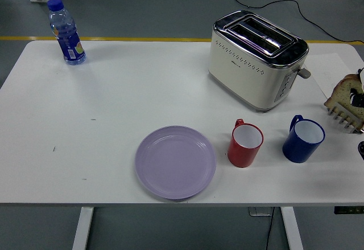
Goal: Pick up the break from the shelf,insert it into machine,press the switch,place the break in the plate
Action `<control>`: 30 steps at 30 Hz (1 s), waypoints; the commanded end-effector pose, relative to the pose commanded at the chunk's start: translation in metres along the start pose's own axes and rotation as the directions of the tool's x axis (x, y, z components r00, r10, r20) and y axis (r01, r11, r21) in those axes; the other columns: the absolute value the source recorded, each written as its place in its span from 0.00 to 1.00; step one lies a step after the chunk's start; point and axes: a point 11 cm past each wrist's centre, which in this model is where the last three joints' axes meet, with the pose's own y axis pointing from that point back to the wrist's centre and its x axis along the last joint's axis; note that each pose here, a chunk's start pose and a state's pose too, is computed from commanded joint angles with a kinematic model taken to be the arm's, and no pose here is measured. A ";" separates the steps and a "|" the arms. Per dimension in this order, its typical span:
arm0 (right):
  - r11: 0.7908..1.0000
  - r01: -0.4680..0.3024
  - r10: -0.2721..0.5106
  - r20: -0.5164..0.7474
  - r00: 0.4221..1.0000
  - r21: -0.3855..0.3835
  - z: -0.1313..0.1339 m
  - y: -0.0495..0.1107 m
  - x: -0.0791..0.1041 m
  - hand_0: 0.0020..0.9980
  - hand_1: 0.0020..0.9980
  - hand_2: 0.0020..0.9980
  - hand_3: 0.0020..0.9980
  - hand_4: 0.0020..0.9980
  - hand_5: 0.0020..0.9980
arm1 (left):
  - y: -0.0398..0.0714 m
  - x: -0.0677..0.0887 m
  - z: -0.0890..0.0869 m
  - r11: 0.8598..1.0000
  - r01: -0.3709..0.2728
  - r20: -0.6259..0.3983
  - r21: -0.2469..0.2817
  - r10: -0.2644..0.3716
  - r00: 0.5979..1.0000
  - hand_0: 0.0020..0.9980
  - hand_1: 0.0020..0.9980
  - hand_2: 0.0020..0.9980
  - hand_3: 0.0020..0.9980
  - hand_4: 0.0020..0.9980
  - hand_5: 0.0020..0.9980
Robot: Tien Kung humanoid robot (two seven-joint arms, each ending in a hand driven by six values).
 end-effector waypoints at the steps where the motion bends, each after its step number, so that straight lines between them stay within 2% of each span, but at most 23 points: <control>1: 1.000 -0.002 0.002 0.000 1.000 0.000 0.000 0.000 0.001 0.31 0.37 0.44 0.52 0.42 0.00 | 0.000 0.000 0.000 1.000 0.000 0.000 0.000 0.000 1.000 0.68 0.69 0.68 0.56 0.29 0.83; 11: 0.995 -0.095 0.096 -0.007 0.995 0.019 -0.002 0.003 0.041 0.30 0.36 0.42 0.51 0.41 0.00 | 0.000 0.001 0.000 1.000 -0.001 0.002 0.002 0.001 1.000 0.68 0.69 0.67 0.56 0.29 0.83; 15: 0.993 -0.116 0.116 -0.013 0.993 0.027 -0.004 0.004 0.051 0.30 0.34 0.41 0.50 0.39 0.00 | 0.000 0.001 0.000 1.000 -0.002 0.002 0.002 0.002 1.000 0.68 0.69 0.67 0.56 0.29 0.83; 18: 0.985 -0.168 0.168 -0.007 0.986 0.046 -0.011 0.007 0.073 0.30 0.34 0.41 0.50 0.39 0.00 | 0.000 0.001 -0.001 1.000 -0.002 0.002 0.003 0.002 1.000 0.68 0.69 0.67 0.56 0.29 0.83; 19: 0.982 -0.180 0.180 0.001 0.984 0.051 -0.013 0.008 0.079 0.30 0.29 0.39 0.48 0.34 0.00 | 0.000 0.001 -0.001 1.000 -0.002 0.002 0.003 0.002 1.000 0.68 0.69 0.67 0.56 0.29 0.83; 20: 0.980 -0.193 0.193 0.010 0.981 0.058 -0.016 0.009 0.086 0.30 0.29 0.39 0.48 0.34 0.00 | 0.000 0.001 -0.001 1.000 -0.003 0.002 0.003 0.003 1.000 0.68 0.69 0.67 0.56 0.29 0.83; 24: 0.972 -0.223 0.221 0.033 0.975 0.079 -0.024 0.010 0.105 0.30 0.29 0.39 0.48 0.34 0.00 | 0.000 0.002 -0.001 1.000 -0.005 0.002 0.004 0.005 1.000 0.68 0.69 0.67 0.56 0.29 0.83; 25: 0.971 -0.225 0.223 0.036 0.974 0.080 -0.025 0.010 0.106 0.28 0.25 0.36 0.47 0.33 0.00 | 0.000 0.003 -0.001 1.000 -0.005 0.002 0.004 0.005 1.000 0.68 0.69 0.67 0.56 0.29 0.83; 30: 0.965 -0.240 0.235 0.065 0.970 0.101 -0.035 0.010 0.123 0.28 0.25 0.36 0.47 0.33 0.00 | 0.000 0.003 -0.002 1.000 -0.006 0.000 0.007 0.006 1.000 0.68 0.69 0.67 0.56 0.29 0.83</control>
